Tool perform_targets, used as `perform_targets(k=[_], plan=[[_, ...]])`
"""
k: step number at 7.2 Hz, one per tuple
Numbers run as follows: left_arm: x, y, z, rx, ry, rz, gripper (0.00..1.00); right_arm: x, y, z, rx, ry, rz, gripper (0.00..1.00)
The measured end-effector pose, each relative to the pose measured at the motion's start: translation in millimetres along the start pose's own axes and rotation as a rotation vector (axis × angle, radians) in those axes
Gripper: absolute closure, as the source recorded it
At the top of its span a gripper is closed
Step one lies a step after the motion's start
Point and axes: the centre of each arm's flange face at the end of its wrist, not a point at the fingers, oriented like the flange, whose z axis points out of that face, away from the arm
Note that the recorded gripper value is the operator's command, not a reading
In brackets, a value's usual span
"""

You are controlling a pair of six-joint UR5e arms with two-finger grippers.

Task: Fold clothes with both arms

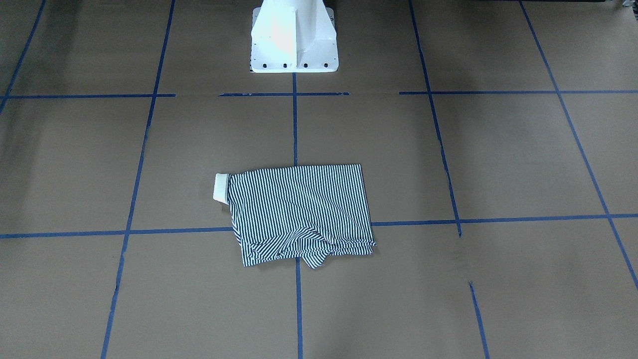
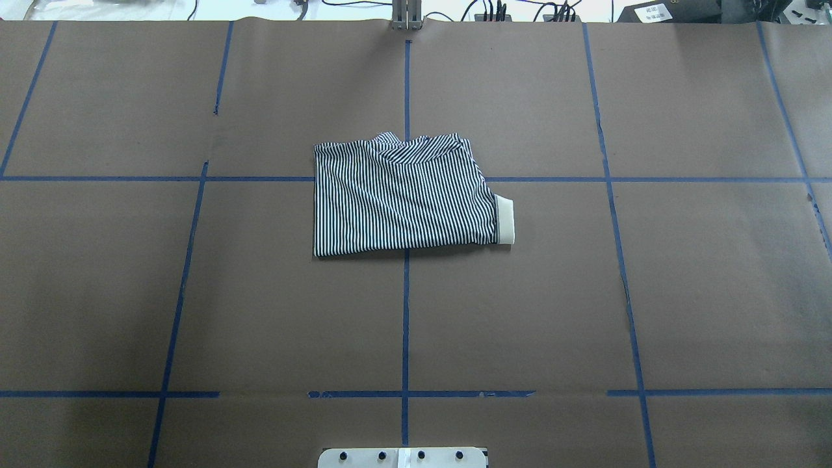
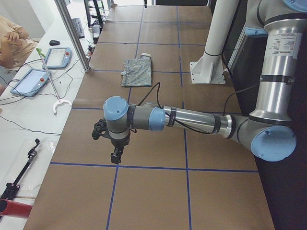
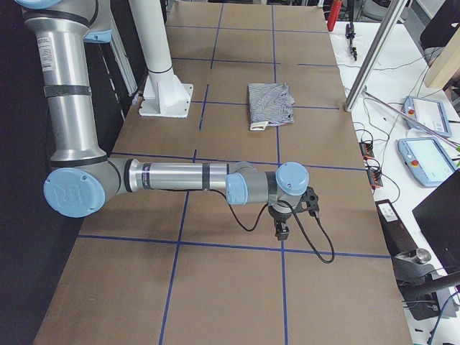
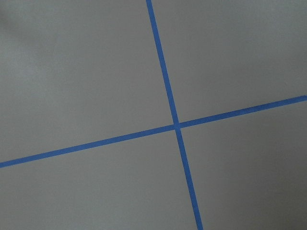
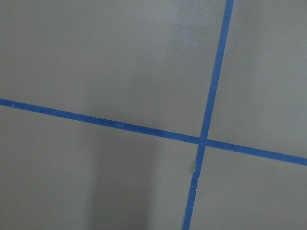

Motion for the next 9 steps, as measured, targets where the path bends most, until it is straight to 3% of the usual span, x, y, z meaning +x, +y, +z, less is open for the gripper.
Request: perform_targets(k=[9], plan=[[8.4, -2.0, 6.4, -0.001, 0.054, 0.005, 0.00, -13.2, -8.0, -12.2, 0.030, 0.003, -0.033, 0.00]])
